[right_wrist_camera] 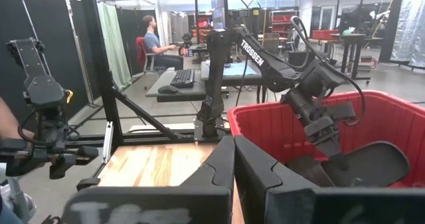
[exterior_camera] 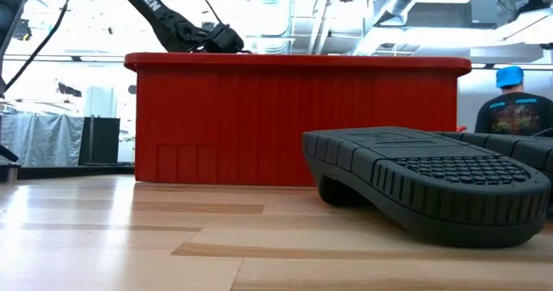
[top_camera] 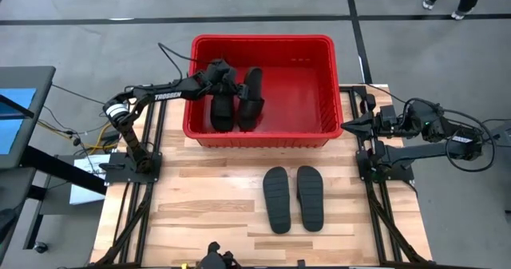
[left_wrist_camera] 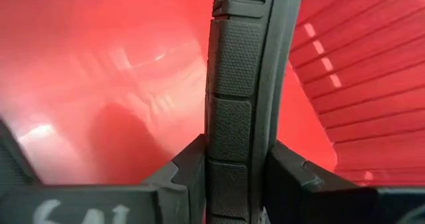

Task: Pick and place slides into bin
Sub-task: Put the black slide into the red bin

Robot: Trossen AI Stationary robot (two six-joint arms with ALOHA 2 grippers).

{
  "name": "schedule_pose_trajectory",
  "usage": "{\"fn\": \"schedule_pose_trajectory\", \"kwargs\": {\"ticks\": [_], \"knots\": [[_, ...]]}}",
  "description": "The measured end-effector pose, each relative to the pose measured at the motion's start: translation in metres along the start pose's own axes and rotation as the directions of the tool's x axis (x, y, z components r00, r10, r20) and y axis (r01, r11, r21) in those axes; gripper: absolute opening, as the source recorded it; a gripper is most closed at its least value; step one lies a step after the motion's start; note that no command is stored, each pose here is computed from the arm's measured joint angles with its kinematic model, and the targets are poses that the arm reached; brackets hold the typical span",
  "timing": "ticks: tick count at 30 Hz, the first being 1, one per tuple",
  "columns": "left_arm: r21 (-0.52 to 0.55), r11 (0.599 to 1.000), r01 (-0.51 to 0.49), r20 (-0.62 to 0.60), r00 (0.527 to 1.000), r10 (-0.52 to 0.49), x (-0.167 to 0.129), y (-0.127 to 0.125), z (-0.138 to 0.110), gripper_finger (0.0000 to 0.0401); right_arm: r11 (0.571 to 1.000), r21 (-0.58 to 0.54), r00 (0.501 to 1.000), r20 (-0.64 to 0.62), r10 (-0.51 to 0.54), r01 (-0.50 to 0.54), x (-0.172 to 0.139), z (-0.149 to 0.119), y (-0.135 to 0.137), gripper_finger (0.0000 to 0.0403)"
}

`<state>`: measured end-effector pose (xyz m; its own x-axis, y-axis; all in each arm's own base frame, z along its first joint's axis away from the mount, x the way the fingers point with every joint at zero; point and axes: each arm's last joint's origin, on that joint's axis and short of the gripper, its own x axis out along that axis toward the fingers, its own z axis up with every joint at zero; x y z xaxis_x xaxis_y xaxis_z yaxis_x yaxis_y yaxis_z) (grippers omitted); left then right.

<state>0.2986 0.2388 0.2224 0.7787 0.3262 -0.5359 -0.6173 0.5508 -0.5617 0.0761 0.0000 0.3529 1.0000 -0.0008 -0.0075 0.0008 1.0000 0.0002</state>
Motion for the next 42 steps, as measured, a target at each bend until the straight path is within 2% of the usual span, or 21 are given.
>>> {"fn": "schedule_pose_trajectory", "kwargs": {"ticks": [11, 17, 26, 28, 35, 42], "knots": [[-0.015, 0.999, -0.028, -0.002, 1.0, 0.028, 0.0, 0.001, -0.001, 0.0154, 1.0, 0.0, 1.0, 0.0, 0.0, 0.0, 0.0, 0.0, 0.0, 0.0], [-0.019, 1.0, -0.02, -0.006, 1.0, 0.019, 0.001, -0.001, -0.003, 0.0162, 1.0, 0.0, 1.0, 0.0, 0.0, 0.0, 0.0, 0.0, 0.0, 0.0], [-0.021, 0.987, -0.162, -0.072, 0.985, 0.16, 0.0, 0.007, -0.013, 0.0162, 1.0, 0.0, 1.0, 0.0, 0.0, 0.0, 0.0, 0.0, 0.0, 0.0], [-0.015, 0.989, -0.147, -0.068, 0.987, 0.146, 0.0, 0.006, -0.012, 0.0162, 1.0, 0.0, 1.0, 0.0, 0.0, 0.0, 0.0, 0.0, 0.0, 0.0], [-0.003, 0.999, 0.034, -0.001, 0.999, -0.034, 0.001, -0.006, -0.002, 0.0162, 1.0, 0.0, 1.0, 0.0, 0.0, 0.0, 0.0, 0.0, 0.0, 0.0], [0.015, 0.999, 0.035, 0.036, 0.999, -0.035, -0.01, -0.014, 0.007, 0.0162, 1.0, 0.0, 1.0, 0.0, 0.0, 0.0, 0.0, 0.0, 0.0, 0.0]]}}
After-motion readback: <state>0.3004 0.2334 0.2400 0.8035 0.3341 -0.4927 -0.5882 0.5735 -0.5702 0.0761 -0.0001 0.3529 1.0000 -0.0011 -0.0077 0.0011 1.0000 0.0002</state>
